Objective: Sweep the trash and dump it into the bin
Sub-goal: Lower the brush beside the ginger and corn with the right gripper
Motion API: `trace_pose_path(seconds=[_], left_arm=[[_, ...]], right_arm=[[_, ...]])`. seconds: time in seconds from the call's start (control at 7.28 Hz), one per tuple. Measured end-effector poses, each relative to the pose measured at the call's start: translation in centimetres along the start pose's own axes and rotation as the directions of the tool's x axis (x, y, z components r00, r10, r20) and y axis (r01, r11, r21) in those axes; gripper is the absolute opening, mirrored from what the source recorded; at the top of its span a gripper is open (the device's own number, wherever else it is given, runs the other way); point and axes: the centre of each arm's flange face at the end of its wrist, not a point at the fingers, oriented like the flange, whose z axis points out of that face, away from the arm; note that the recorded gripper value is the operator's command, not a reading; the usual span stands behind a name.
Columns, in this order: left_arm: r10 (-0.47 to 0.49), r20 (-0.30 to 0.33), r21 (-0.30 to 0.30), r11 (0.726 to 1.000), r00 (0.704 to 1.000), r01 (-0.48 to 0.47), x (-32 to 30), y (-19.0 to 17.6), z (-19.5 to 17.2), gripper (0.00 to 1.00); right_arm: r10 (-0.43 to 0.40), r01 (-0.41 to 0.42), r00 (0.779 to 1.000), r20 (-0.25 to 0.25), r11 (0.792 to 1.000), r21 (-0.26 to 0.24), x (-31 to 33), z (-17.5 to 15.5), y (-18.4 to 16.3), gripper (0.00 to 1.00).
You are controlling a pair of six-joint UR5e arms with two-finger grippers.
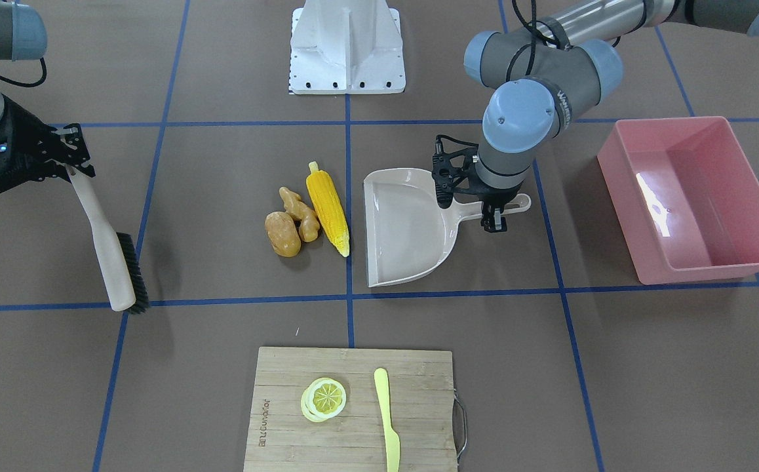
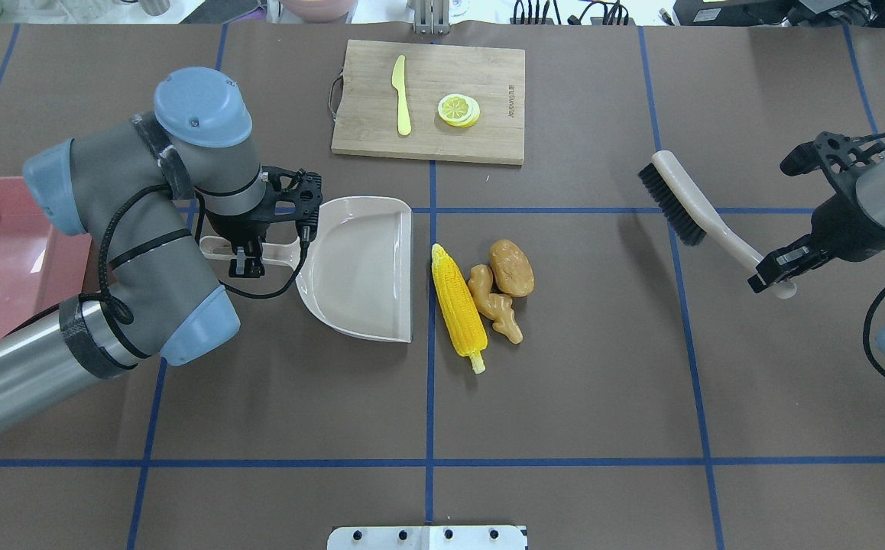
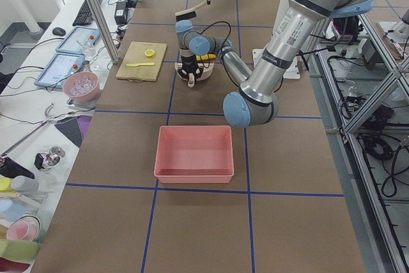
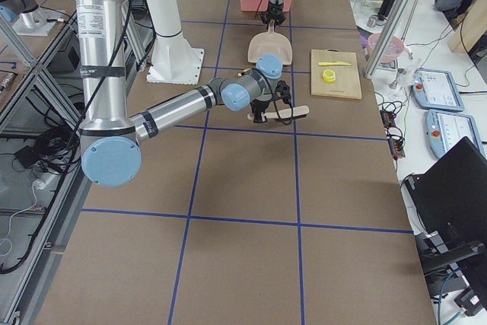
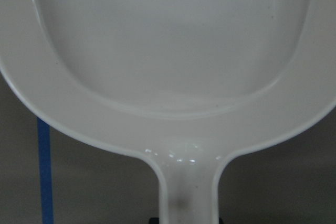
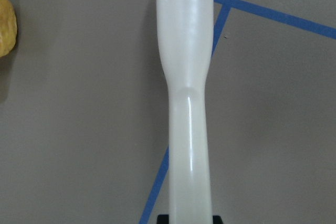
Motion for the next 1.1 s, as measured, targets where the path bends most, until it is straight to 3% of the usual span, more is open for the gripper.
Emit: trace_pose_path(seconds=[0.27, 0.82, 1.1], left_arm=[[0.009, -0.017, 0.004, 1.000, 1.000, -0.009, 1.4, -1.7, 0.8, 0.00], [0.022, -0.028, 0.009, 1.000, 0.999, -0.022, 2.3, -2.9, 1.4, 0.00], [0.024, -0.029, 0.009, 1.000, 0.999, -0.024, 2.4, -3.0, 1.4, 0.00]], right_arm=[[0.024, -0.024, 0.999, 0.022, 1.000, 0.000, -1.2, -1.0, 0.1, 0.00], [0.171, -0.173, 0.983, 0.062, 0.985, 0.024, -3.2, -3.9, 0.8, 0.00], [0.177, -0.181, 0.980, 0.093, 0.983, 0.036, -5.6, -4.7, 0.7, 0.00]])
